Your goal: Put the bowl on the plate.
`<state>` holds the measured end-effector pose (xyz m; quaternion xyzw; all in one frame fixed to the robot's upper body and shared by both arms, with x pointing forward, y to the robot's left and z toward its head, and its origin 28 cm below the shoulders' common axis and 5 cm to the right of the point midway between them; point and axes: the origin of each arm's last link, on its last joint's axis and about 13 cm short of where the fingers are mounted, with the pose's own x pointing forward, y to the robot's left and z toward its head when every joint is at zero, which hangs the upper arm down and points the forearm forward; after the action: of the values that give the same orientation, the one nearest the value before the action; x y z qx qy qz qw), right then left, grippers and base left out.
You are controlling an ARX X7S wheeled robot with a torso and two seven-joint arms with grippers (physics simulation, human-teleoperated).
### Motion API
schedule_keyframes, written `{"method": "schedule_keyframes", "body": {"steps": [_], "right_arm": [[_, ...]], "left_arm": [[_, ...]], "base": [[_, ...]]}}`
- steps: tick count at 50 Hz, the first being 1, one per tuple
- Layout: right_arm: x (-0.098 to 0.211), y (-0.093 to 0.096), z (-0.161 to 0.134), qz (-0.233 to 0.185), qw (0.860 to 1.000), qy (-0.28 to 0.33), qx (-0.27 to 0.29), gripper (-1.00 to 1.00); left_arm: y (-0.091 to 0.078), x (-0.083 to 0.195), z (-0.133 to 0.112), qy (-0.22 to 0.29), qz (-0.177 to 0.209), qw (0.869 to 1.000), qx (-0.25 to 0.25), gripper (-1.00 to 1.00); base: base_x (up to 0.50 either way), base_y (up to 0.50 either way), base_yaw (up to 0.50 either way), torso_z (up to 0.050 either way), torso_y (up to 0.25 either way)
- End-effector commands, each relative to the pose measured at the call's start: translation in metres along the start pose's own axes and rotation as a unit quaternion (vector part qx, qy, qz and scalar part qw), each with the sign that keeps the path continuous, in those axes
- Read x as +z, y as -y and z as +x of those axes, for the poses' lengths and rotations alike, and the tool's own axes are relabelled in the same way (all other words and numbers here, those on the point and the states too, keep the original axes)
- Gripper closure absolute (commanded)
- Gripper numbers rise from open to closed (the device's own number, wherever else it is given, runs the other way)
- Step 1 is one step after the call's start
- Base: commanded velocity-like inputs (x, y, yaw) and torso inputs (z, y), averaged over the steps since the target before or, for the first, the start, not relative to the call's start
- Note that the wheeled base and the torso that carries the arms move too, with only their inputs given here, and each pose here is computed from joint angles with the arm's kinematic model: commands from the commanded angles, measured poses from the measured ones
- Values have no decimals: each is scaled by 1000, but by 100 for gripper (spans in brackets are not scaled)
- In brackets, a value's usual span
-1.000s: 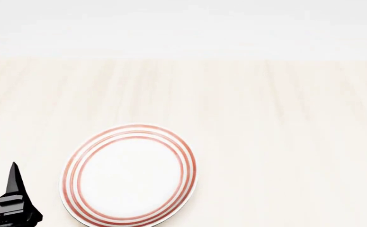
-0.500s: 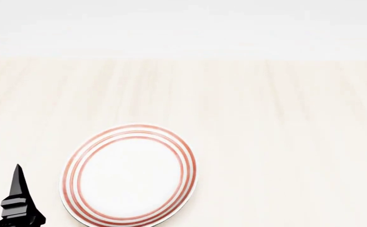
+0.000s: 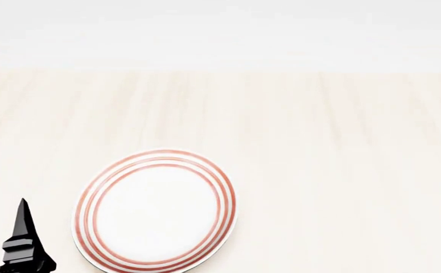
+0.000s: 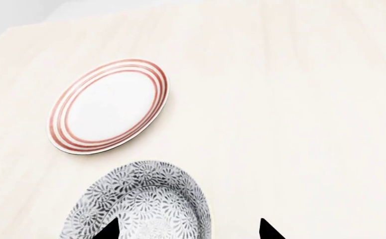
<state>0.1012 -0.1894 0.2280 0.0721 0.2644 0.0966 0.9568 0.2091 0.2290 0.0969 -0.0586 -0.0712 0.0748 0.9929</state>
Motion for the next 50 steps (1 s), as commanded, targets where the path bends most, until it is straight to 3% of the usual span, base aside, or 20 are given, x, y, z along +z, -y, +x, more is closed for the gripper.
{"method": "schedule_keyframes", "body": {"steps": [1,14,38,45,46,50], "right_arm": [[1,11,14,16,1000,-11,2,-100],[-4,21,52,26,999,-42,20,-100],[-25,36,76,45,995,-86,4,-100],[-28,34,80,42,995,-95,12,-100],[-42,32,96,23,990,-134,44,-100],[-43,32,98,20,989,-136,46,-100]], "left_arm": [[0,0,-1,0,1,1000,-1,-100],[-2,5,-3,4,-5,1000,0,-100],[-4,9,-5,6,-12,1000,0,-100],[-3,9,-5,7,-13,1000,-1,-100],[-4,10,-6,9,-13,1000,-1,-100],[-4,9,-7,8,-14,1000,-2,-100]], "base": [[0,0,0,0,0],[0,0,0,0,0],[0,0,0,0,0],[0,0,0,0,0],[0,0,0,0,0],[0,0,0,0,0]]}}
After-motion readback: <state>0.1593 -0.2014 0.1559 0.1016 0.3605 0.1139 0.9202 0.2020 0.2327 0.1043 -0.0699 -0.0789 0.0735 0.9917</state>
